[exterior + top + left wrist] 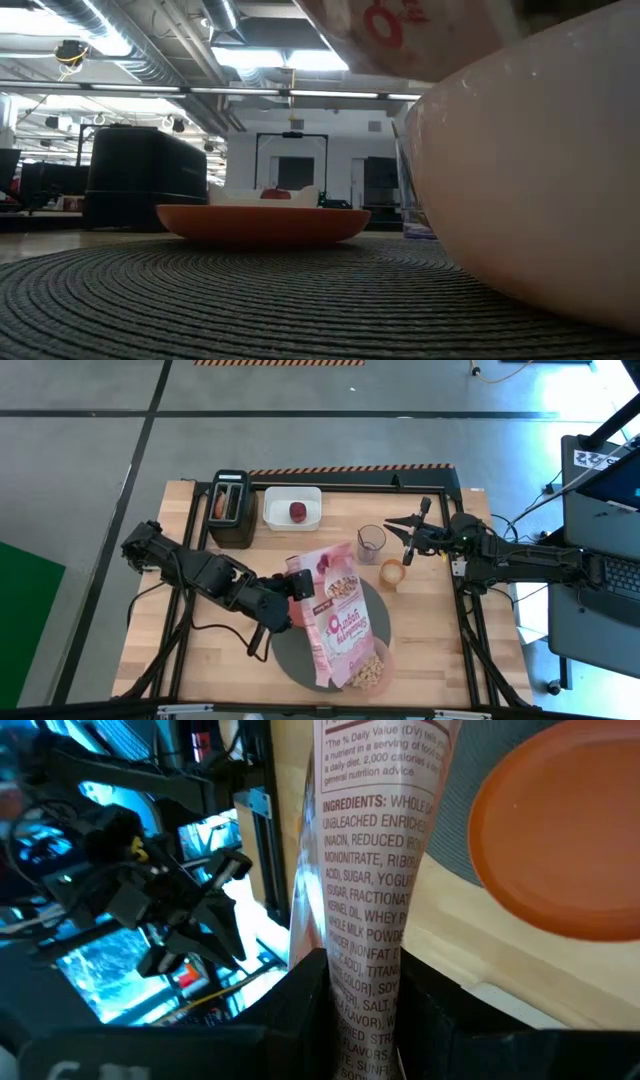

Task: Arrange a breakfast setting
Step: Pour the cereal into the pink bowl

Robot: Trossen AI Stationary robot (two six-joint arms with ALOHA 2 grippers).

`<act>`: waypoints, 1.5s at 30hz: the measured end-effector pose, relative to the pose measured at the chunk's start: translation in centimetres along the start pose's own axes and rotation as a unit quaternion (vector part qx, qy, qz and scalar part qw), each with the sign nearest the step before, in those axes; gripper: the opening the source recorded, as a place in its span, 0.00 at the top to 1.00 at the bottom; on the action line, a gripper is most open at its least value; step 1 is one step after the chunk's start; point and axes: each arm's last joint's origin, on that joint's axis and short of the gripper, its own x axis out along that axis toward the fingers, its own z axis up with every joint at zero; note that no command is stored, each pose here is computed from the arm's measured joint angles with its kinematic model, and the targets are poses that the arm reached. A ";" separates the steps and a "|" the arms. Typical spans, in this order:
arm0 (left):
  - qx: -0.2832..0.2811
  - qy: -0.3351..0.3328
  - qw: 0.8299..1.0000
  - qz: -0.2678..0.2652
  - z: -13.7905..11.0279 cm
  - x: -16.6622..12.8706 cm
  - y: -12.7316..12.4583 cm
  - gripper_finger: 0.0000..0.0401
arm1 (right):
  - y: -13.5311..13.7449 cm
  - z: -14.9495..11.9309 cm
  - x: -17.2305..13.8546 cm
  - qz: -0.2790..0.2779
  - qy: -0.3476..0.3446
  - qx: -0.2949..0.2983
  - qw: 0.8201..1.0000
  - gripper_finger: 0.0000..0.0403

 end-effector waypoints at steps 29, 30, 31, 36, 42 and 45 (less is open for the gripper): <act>0.001 -0.001 1.000 0.000 0.0 0.0 0.0 0.78 | 0.0 0.0 0.0 0.000 0.000 -0.001 1.000 0.84; 0.001 -0.001 1.000 0.000 0.0 0.0 0.0 0.78 | 0.0 0.0 0.0 0.000 0.000 -0.001 1.000 0.84; 0.001 -0.001 1.000 0.000 0.0 0.0 0.0 0.78 | 0.0 0.0 0.0 0.000 0.000 -0.001 1.000 0.84; 0.001 -0.001 1.000 0.000 0.0 0.0 0.0 0.78 | 0.0 0.0 0.0 0.001 0.001 -0.001 1.000 0.84; 0.019 0.007 1.000 -0.005 0.7 1.0 -0.1 0.78 | 0.0 0.0 0.0 0.000 0.001 -0.001 1.000 0.84; 0.025 0.012 1.000 -0.004 1.0 1.3 -0.1 0.78 | 0.0 0.0 0.0 0.001 0.001 -0.001 1.000 0.84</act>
